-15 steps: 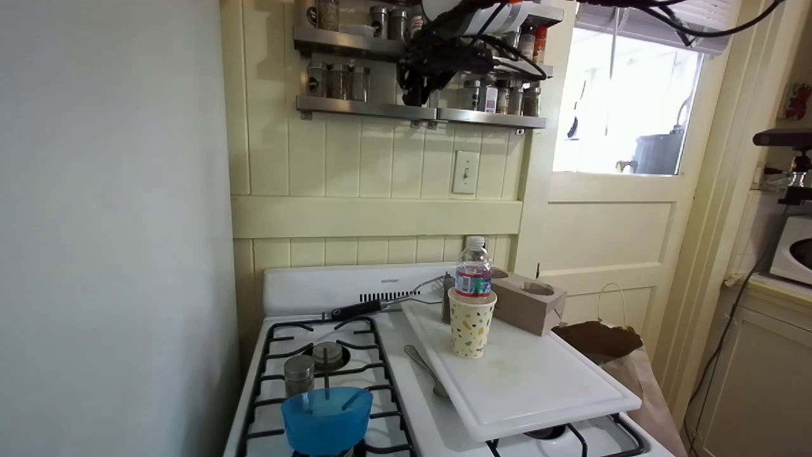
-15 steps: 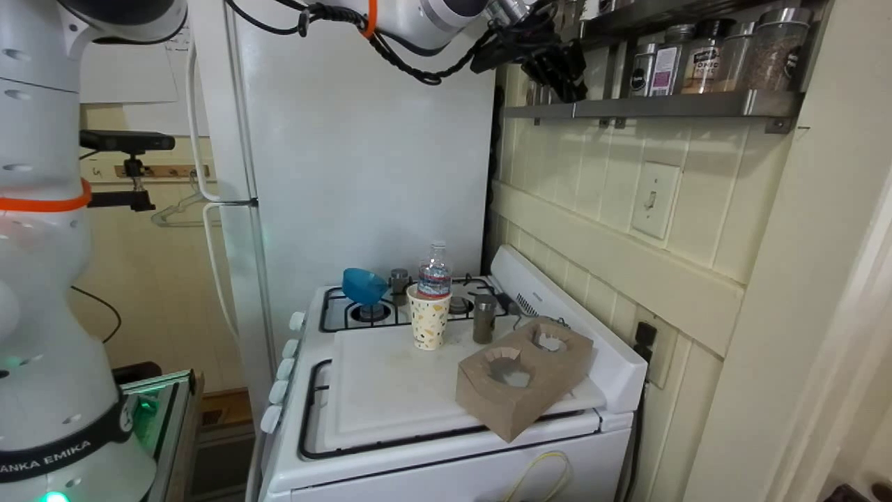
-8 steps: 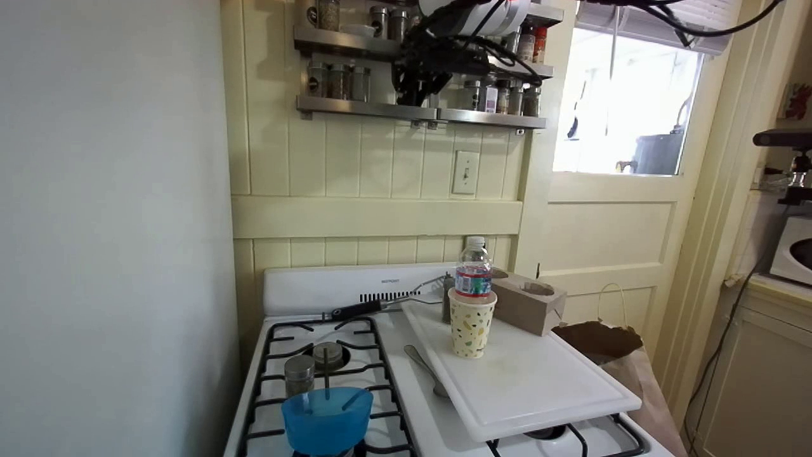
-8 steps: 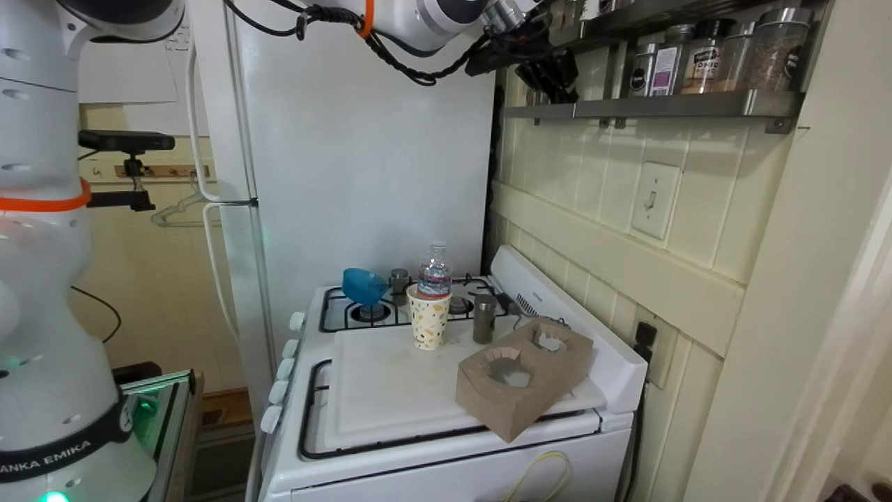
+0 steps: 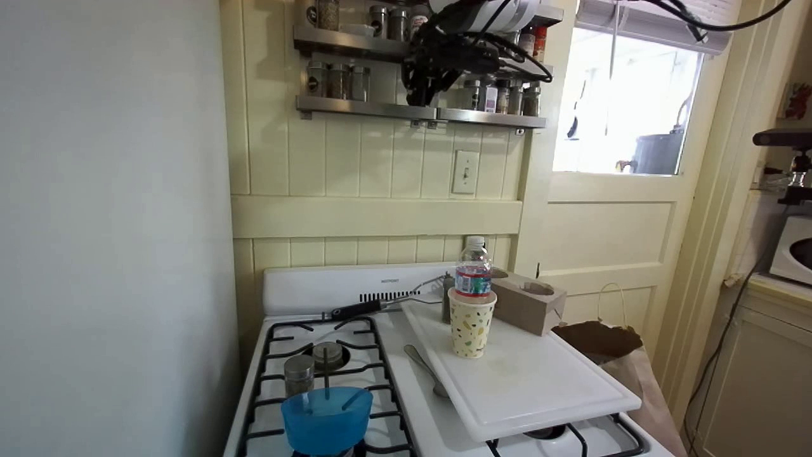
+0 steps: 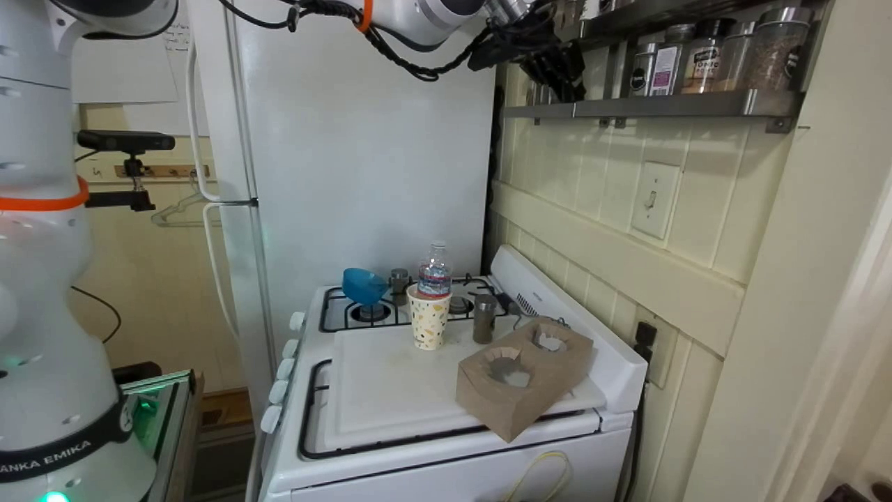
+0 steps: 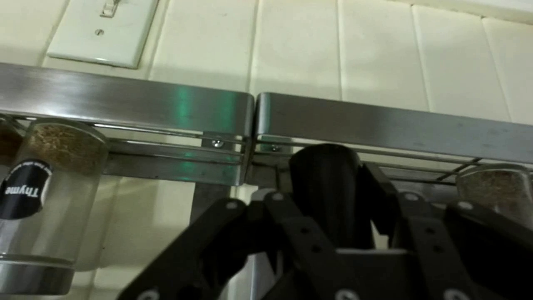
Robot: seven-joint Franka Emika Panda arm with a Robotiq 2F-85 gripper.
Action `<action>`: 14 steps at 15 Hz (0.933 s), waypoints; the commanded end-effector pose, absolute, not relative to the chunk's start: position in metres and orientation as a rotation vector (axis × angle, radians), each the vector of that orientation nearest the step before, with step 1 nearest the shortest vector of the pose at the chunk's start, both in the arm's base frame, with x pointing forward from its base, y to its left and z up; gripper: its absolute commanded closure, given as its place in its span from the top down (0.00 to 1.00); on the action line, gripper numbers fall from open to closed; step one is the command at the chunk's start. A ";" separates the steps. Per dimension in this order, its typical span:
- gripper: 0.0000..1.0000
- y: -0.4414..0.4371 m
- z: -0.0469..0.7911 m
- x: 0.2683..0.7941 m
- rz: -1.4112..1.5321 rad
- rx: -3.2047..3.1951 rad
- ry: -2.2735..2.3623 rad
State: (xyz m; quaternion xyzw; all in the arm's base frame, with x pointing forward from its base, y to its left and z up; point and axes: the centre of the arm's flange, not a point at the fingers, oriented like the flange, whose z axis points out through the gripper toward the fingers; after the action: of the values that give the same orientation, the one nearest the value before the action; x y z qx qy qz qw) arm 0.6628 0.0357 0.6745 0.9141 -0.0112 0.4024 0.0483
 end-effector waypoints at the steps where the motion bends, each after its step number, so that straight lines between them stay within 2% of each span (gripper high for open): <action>1: 0.20 0.034 0.673 0.653 1.185 2.808 -0.051; 14: 0.20 0.028 0.681 0.662 1.160 2.844 0.018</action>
State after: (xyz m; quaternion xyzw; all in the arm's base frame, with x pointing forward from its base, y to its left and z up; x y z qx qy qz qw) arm 0.6627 0.0300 0.6742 0.9183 -0.0031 0.3935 0.0424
